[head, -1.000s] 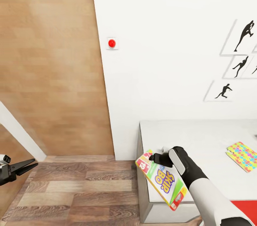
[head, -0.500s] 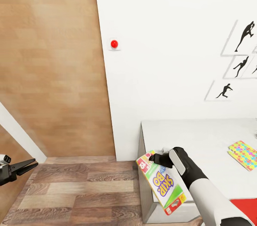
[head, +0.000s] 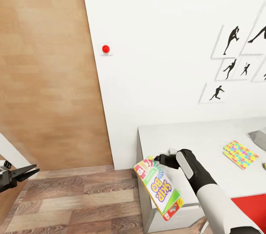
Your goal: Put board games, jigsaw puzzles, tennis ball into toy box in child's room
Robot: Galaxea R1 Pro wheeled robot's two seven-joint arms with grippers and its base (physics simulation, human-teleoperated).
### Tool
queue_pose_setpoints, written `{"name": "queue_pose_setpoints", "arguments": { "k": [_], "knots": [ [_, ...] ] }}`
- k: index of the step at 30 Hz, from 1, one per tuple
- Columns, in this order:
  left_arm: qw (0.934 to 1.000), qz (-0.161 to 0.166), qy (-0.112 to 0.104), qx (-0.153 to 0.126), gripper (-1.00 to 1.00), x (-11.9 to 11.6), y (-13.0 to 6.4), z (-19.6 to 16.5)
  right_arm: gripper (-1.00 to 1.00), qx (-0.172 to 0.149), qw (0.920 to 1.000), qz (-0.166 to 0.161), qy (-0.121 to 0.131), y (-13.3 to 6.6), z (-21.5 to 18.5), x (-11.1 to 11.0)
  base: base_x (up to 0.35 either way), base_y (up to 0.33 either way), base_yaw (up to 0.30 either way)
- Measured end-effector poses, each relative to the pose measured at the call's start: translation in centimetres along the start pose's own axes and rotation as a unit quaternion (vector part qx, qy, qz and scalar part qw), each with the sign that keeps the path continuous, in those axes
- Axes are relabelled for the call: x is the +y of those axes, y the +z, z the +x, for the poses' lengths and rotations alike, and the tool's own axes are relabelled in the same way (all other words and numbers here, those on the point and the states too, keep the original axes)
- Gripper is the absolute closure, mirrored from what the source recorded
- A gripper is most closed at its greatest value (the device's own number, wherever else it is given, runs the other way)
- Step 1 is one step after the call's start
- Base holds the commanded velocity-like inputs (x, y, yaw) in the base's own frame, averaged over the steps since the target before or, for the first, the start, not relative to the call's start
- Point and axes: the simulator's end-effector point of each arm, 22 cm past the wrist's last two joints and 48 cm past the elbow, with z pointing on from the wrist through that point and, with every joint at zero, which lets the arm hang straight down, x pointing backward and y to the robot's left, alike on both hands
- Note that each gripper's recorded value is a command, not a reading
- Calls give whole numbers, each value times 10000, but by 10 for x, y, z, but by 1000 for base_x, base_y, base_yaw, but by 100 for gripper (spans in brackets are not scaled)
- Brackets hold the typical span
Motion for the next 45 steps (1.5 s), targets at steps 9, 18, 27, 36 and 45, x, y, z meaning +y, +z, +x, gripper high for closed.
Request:
{"name": "queue_pose_setpoints", "arguments": {
  "k": [9, 18, 27, 36, 45],
  "knots": [
    [10000, 31, 45, -24, -100, -5, -1, -2, -100, -1303, 9854, -1075, -200, -100, -71, 41, 0, 0, -177],
    [9999, 69, 78, -30, -100, -9, -1, -2, -100, -1642, 9201, -3498, 639, -187, 15, 40, 0, 0, -169],
    [9999, 111, 88, -28, -100, -11, 2, 0, -100, -2390, 8281, -5040, 563, -269, 39, 37, 12, 0, -59],
    [9999, 112, 128, 14, -100, -9, 8, 6, -100, -2514, 8269, -5015, 403, -271, 45, 28, 150, 0, -4],
    [9997, 155, 202, 38, -100, -7, 18, 15, -100, -2495, 8348, -4898, 314, -267, 48, 25, 137, -18, -9]
  ]
}}
